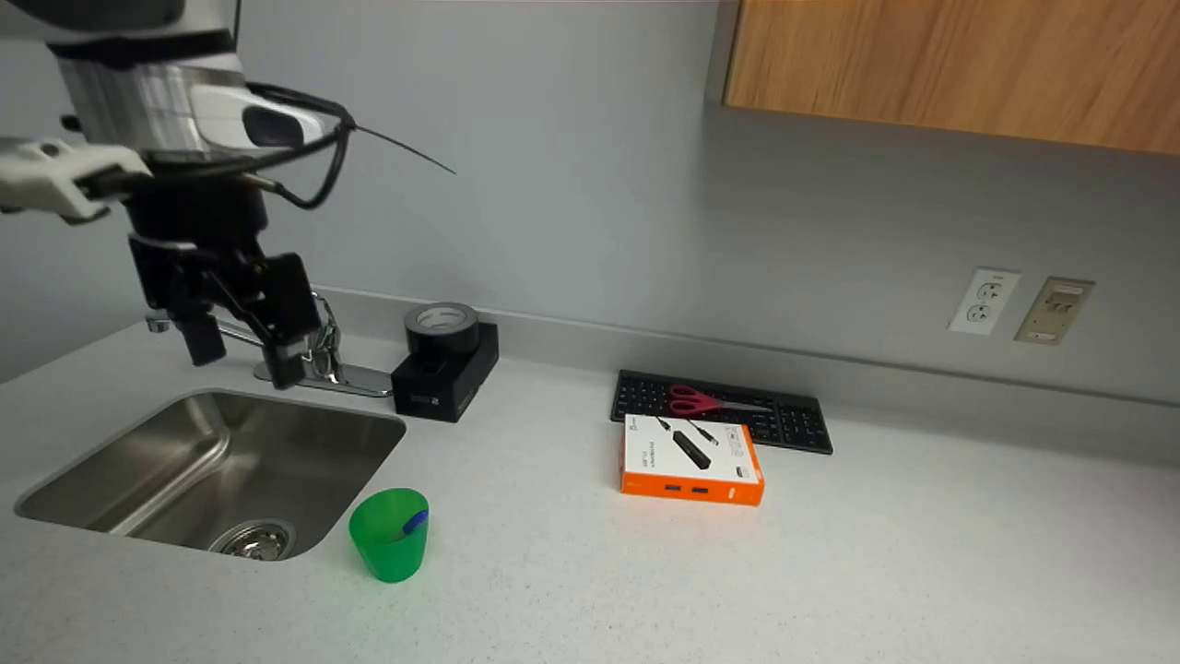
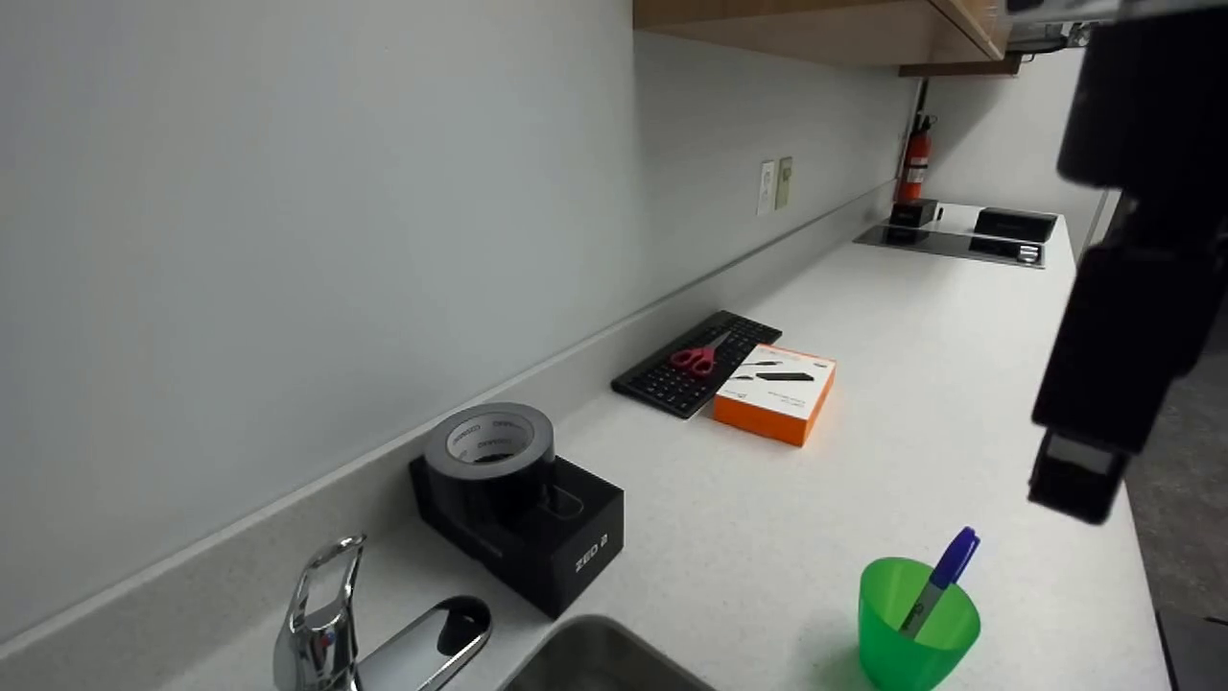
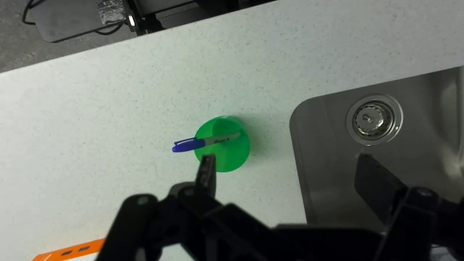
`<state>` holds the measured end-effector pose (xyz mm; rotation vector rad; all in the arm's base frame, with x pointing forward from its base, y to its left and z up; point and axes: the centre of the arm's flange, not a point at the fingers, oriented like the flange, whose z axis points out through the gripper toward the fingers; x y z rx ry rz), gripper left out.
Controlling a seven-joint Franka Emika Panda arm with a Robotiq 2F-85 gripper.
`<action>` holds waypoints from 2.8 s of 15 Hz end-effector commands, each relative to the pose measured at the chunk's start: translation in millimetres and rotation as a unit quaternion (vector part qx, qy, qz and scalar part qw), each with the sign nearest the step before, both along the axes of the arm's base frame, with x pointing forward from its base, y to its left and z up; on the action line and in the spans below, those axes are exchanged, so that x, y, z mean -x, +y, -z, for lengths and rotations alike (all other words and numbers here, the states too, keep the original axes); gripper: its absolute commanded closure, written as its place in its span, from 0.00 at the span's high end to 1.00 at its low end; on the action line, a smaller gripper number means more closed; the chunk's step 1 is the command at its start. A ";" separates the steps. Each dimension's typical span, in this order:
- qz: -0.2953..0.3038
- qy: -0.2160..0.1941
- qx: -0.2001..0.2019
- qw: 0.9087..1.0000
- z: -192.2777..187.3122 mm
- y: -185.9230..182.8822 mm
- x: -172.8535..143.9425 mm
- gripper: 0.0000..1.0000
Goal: Remove the marker from the cup and put it on the counter
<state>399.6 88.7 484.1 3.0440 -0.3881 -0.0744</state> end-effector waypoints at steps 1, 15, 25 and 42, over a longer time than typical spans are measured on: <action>-0.008 -0.004 0.011 1.000 29.1 -12.3 8.7 1.00; -0.080 0.010 0.045 0.996 40.5 -47.9 15.8 1.00; -0.030 -0.038 0.008 0.999 107.7 -126.8 1.8 1.00; -0.028 -0.035 -0.001 0.999 139.3 -120.5 -7.4 1.00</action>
